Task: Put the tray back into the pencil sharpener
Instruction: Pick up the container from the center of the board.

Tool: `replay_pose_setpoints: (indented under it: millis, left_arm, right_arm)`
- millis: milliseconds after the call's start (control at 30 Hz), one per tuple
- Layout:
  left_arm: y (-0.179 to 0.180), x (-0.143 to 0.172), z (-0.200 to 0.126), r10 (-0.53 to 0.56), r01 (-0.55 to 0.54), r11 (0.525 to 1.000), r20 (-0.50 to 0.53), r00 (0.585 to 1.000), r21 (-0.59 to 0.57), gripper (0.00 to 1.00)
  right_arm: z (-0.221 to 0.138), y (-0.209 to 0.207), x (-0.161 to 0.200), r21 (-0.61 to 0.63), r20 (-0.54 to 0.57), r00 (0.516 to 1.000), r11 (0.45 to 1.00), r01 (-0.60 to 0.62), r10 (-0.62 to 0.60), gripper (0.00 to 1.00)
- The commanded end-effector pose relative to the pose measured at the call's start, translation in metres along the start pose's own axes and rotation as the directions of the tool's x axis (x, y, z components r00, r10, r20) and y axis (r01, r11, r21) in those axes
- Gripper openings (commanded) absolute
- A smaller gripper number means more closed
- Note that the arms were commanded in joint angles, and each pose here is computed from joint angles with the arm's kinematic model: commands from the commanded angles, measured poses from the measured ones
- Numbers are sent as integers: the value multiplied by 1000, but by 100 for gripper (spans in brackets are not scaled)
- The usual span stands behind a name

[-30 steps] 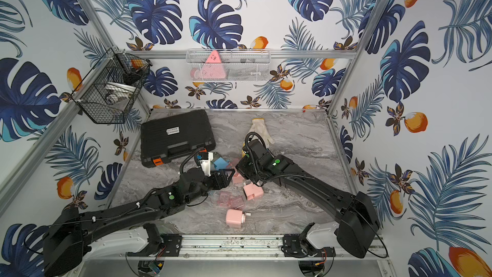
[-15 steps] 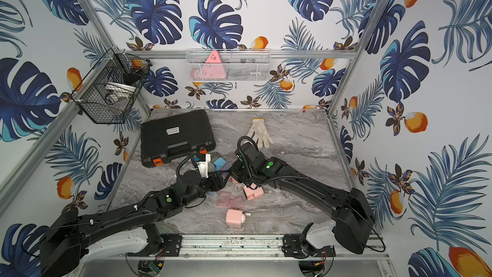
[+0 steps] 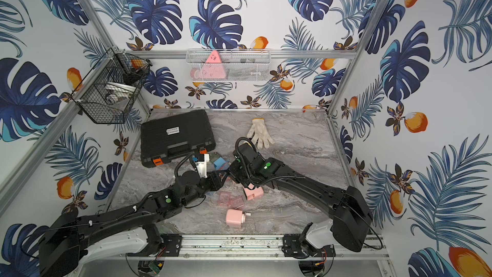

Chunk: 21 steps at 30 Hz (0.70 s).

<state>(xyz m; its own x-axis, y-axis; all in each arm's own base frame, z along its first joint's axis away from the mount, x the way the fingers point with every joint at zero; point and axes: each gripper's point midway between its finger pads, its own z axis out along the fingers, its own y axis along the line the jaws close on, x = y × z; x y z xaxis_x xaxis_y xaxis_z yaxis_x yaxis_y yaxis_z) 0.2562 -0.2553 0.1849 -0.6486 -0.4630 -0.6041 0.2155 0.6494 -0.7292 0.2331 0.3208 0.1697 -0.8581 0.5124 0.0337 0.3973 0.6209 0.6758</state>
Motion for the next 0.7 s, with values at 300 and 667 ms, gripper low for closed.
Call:
replay_pose_setpoints:
  millis: [300,667]
  left_arm:
    - [4,-5,-2,-2,2,1000,17,1000,-28,33]
    - [19,0,-2,-80,79,996,-26,996,-38,32]
  right_arm:
    - [-1,4,0,-31,3,1000,999,-9,9,39]
    - [-60,0,-38,-63,296,936,973,220,-192,67]
